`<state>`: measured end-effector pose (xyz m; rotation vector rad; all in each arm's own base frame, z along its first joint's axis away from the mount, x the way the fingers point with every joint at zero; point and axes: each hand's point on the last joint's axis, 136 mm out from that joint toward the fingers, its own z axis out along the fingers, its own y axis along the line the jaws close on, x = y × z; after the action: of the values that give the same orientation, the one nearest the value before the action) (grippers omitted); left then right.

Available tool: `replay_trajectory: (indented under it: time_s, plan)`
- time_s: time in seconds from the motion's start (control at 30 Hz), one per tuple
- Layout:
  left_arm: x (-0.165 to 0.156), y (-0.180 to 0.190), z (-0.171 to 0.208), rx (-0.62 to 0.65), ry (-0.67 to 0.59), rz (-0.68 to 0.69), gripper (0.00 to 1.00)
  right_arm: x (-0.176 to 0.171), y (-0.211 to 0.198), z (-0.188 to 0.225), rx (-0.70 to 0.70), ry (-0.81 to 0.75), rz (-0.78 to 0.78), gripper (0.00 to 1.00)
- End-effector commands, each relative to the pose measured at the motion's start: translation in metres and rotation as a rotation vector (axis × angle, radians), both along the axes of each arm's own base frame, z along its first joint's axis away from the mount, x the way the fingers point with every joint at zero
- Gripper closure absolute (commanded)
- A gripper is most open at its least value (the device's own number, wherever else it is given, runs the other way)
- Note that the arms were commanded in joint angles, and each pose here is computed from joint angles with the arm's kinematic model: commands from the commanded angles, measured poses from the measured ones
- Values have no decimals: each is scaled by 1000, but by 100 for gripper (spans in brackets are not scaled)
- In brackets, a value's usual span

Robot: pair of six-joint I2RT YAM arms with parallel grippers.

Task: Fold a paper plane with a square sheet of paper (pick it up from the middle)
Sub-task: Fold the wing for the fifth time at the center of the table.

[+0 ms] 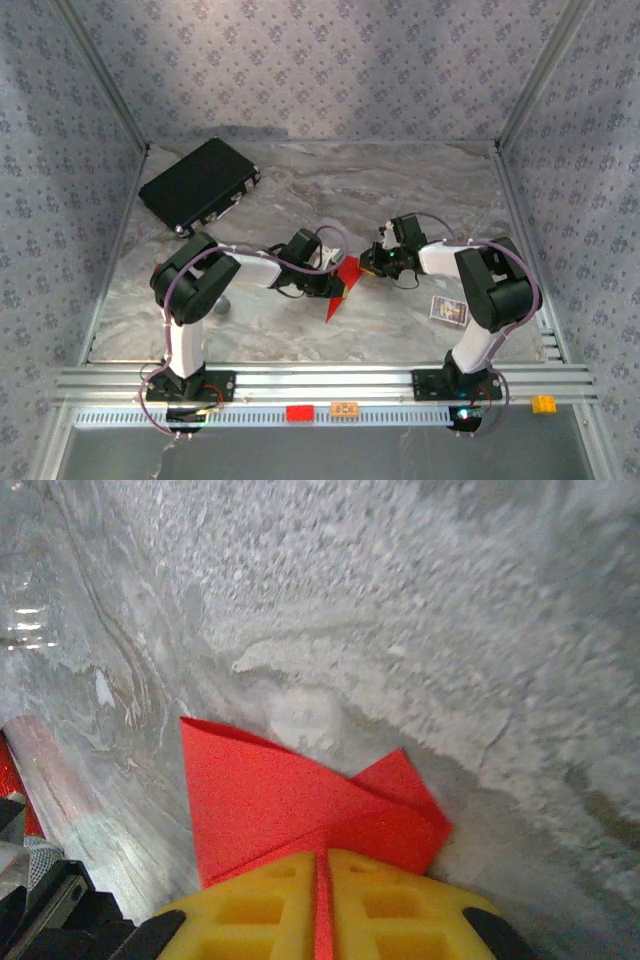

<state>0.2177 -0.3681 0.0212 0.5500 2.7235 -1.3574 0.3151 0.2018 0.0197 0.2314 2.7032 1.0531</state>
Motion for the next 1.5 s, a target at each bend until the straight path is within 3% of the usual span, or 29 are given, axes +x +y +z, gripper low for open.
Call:
replay_trajectory:
  time_s: [0.0,0.33,0.6,0.77,1.07,1.47]
  plan:
    - [-24,39,-47,193,116,31,100,16,-30,-16,-119,-3,-88,86]
    - [-24,39,-48,185,117,34,100,31,-44,-9,-138,-26,-144,85]
    - [-25,38,-48,178,119,35,100,43,-43,46,-117,-128,-151,85]
    - [-23,36,-47,169,114,43,100,29,-18,63,-20,-164,-68,84]
    - [-20,34,-44,157,108,53,100,-11,26,29,7,-65,57,90]
    - [-6,13,-3,79,61,39,99,-16,-2,-15,-121,25,2,95]
